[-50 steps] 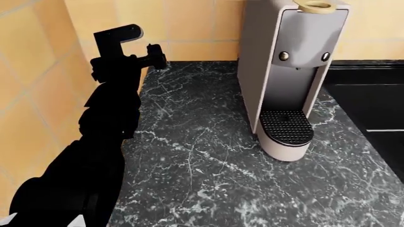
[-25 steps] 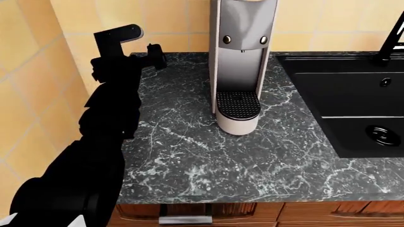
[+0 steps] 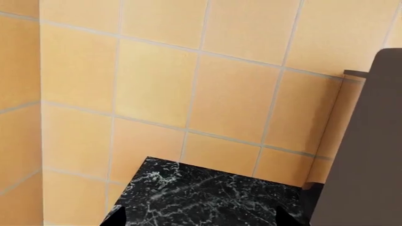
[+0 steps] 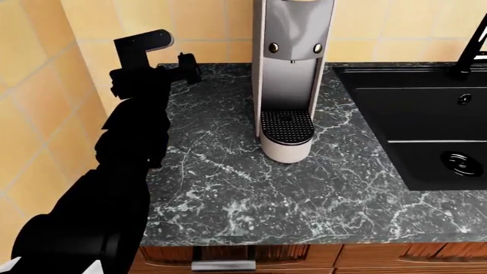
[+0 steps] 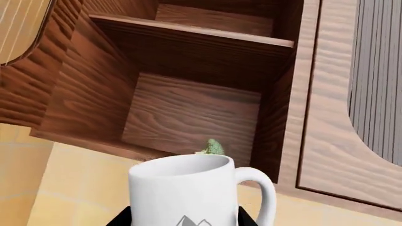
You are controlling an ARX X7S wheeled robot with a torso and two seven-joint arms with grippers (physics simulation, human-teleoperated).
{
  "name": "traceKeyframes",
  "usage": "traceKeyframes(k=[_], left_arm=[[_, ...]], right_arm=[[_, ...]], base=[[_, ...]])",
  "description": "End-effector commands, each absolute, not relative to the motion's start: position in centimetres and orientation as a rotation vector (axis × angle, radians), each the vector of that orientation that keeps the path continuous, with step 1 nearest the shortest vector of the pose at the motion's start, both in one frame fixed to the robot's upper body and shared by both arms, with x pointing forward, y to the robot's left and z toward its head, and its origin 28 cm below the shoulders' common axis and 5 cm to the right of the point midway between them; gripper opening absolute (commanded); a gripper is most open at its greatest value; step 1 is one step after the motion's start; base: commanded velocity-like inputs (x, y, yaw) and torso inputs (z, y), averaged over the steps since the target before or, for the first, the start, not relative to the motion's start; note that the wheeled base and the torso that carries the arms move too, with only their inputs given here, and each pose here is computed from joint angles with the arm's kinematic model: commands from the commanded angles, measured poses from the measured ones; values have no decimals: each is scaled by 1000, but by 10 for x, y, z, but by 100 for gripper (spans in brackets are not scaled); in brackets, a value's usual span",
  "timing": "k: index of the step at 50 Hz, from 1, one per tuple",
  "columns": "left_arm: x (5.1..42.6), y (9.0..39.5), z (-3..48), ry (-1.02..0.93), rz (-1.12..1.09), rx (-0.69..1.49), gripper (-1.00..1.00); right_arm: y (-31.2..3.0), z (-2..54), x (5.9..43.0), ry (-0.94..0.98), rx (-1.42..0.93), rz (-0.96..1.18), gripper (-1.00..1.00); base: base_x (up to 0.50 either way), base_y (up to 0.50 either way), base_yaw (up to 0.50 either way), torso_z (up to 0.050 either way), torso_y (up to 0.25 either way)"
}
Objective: Pick the mug from the cabinet, place it under the coffee machine dispenser, and press the start button.
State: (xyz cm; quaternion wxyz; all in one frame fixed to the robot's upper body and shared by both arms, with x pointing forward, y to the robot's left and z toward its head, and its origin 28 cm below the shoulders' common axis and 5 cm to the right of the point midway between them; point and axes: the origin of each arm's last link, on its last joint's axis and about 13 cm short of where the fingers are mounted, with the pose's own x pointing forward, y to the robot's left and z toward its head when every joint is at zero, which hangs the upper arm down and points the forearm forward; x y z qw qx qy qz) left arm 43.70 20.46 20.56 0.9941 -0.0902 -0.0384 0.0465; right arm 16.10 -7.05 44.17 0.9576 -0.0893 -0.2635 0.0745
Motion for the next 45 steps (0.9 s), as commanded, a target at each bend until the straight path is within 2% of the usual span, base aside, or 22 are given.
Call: traceKeyframes(k=[1, 11, 33, 45], left_arm=[[437, 205, 205, -78, 88, -176, 100], [437, 204, 205, -77, 85, -174, 100], [437, 204, 205, -82, 90, -167, 100], [437, 204, 205, -83, 88, -164, 100]], right_arm=[[-83, 419, 165, -490, -170, 133, -100], [-92, 407, 167, -462, -175, 108, -100], [-101, 335, 143, -360, -149, 139, -100], [-108, 316, 137, -326, -133, 119, -100]], base=[[0, 0, 0, 0, 0], [0, 0, 0, 0, 0], [0, 0, 0, 0, 0], [0, 0, 0, 0, 0]])
